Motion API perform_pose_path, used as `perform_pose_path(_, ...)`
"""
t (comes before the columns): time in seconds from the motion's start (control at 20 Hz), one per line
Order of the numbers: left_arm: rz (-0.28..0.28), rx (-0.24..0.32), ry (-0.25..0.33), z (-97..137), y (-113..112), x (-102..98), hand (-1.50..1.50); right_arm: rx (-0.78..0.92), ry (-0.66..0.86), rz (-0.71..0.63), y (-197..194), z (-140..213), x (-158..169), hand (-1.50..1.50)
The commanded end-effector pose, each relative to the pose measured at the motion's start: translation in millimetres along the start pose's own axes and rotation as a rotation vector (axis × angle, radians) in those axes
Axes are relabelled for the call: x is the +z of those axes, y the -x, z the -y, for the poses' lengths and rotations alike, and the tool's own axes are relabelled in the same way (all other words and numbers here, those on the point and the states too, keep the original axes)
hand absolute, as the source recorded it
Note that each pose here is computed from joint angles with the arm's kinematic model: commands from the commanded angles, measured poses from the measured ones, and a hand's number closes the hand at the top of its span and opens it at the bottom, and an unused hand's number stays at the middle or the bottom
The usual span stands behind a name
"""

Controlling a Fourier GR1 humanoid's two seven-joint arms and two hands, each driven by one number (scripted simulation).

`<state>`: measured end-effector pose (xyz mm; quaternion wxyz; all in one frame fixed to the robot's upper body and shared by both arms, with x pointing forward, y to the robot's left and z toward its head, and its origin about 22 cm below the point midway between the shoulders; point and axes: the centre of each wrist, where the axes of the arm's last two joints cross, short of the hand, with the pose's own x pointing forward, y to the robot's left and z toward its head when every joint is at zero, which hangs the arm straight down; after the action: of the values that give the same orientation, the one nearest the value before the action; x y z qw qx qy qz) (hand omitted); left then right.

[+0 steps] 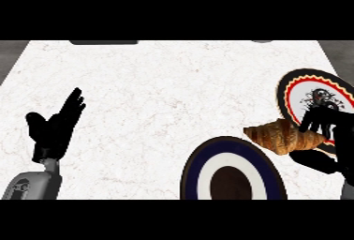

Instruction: Pick the croissant from the plate and place it in the plate

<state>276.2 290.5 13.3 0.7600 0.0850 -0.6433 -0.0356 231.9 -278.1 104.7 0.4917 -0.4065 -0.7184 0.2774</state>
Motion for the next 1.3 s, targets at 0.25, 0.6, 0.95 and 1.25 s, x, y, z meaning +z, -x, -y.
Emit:
perform_pose_path(0.25,0.003,-0.01,0.016,-4,-12,-19,0.0,-0.027,0.093,-0.163,87,33,-33,1.5)
perform_pose_path(0.6,0.014,0.011,0.028,15,-5,-8,0.0,0.06,0.034,-0.209,161,37,-49,1.5)
perform_pose_path(0.95,0.021,0.003,0.024,2,-16,-8,0.0,-0.083,-0.206,-0.361,188,25,-56,1.5)
perform_pose_path(1.25,0.014,0.002,0.016,14,-18,-19,0.0,-0.113,-0.213,-0.191,215,18,-53,-1.5)
